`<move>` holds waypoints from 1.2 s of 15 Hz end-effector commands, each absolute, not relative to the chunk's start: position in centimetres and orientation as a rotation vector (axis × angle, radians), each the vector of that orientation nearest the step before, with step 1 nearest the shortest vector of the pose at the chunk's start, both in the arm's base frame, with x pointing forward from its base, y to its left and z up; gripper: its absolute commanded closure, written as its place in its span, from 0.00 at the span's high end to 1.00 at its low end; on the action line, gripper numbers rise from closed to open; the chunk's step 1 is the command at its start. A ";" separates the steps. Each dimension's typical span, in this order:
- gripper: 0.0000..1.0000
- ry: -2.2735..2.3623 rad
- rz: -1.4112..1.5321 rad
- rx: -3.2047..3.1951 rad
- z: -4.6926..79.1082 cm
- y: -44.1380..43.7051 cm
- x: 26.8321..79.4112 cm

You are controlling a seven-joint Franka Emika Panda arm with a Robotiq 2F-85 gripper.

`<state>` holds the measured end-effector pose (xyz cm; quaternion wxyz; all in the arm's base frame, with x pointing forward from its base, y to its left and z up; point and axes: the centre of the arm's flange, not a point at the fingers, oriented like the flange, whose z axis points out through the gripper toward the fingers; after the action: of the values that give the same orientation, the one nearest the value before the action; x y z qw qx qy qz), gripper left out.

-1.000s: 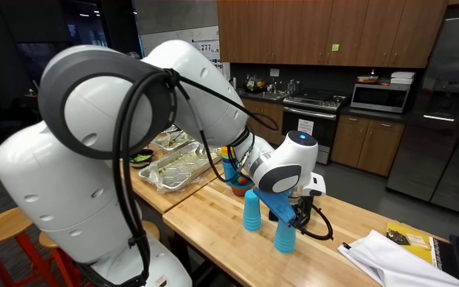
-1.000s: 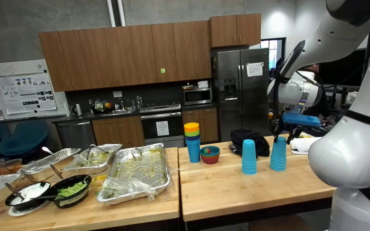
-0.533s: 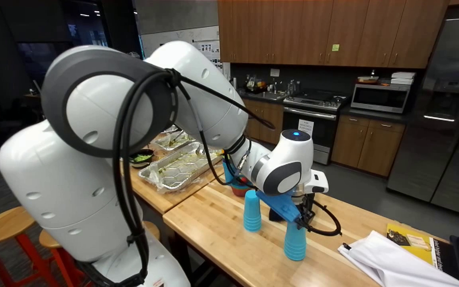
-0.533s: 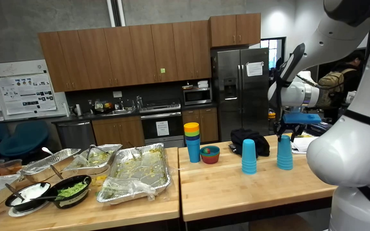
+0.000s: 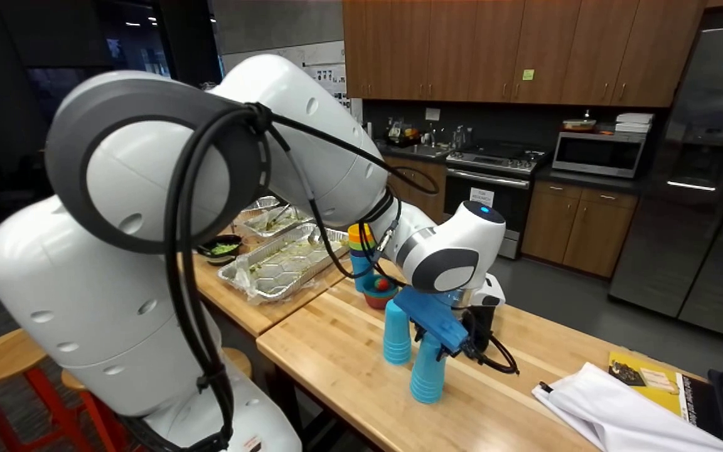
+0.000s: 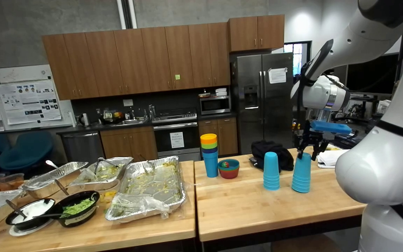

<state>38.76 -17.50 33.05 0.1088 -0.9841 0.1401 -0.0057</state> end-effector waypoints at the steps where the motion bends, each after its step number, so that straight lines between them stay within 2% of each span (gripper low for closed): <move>1: 0.34 0.602 -0.187 -2.924 33.7 -18.3 39.3; 2: 0.34 0.632 -0.160 -2.931 34.0 -18.7 39.5; 3: 0.34 0.565 0.006 -2.887 34.2 -18.9 39.5; 8: 0.34 0.837 -0.256 -3.080 33.5 -19.3 39.4; 10: 0.34 0.827 -0.197 -3.092 33.7 -19.3 39.1; 11: 0.34 0.703 -0.066 -3.035 34.0 -19.5 38.9; 18: 0.34 0.459 0.321 -2.809 34.8 -18.7 37.8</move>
<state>37.68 -18.05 33.47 0.1028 -0.9763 0.1769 0.0705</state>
